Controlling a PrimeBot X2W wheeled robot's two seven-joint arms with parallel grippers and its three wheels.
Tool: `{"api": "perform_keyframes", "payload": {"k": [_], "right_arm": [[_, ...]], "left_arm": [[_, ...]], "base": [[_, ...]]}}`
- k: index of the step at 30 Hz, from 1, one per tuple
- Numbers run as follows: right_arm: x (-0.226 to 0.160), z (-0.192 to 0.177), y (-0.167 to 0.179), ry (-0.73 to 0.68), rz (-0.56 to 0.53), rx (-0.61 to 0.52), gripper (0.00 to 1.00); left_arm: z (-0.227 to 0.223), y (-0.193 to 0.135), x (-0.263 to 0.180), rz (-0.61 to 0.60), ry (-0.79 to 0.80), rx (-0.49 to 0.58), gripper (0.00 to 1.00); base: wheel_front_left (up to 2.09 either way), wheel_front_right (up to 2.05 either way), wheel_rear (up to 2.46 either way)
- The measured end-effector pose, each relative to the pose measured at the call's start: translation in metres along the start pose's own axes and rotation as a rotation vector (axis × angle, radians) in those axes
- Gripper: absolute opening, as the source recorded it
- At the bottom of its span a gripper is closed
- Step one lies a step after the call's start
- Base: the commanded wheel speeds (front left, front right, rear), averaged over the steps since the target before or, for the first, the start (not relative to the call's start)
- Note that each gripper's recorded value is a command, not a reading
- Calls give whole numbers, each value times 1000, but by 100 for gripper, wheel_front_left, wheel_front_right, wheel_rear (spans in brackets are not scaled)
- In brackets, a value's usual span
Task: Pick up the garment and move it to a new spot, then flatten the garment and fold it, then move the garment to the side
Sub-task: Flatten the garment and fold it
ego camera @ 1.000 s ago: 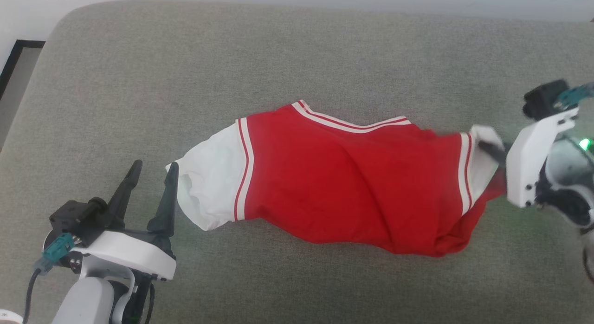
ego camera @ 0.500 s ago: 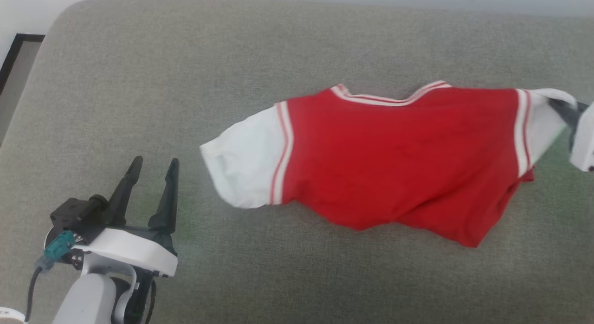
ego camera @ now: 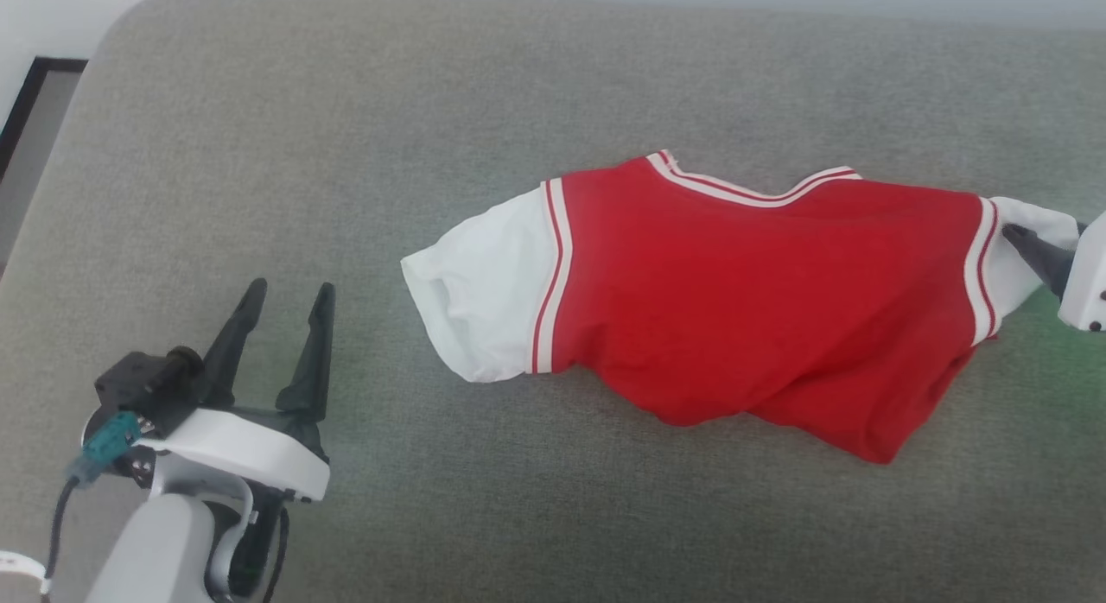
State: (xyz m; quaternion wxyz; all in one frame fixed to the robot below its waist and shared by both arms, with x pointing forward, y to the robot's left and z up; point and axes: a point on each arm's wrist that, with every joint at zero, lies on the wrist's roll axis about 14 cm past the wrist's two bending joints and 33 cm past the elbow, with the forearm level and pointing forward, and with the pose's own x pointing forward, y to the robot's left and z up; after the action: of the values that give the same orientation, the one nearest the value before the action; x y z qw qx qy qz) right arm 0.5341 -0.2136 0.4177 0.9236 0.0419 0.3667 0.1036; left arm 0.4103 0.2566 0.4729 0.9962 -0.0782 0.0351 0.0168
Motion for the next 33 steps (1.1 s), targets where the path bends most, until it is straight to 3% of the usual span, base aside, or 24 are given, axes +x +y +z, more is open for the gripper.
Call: {"api": "perform_keyframes", "payload": {"k": [6,12,19,25,33], "right_arm": [[-19,26,5,-127,20,4,100],[-54,60,11,-368,47,-1,100],[-110,83,12,-667,35,-18,100],[-153,80,0,-842,-34,-10,100],[-175,42,-16,-860,-126,68,100]], "left_arm": [[14,-8,9,-53,6,22,100],[26,-26,20,-141,54,26,100],[25,-50,37,-239,214,47,100],[14,-67,55,-289,380,63,100],[-42,-63,67,-223,721,63,100]], "base": [[0,0,0],[0,0,0],[0,0,0],[0,0,0],[0,0,0]]}}
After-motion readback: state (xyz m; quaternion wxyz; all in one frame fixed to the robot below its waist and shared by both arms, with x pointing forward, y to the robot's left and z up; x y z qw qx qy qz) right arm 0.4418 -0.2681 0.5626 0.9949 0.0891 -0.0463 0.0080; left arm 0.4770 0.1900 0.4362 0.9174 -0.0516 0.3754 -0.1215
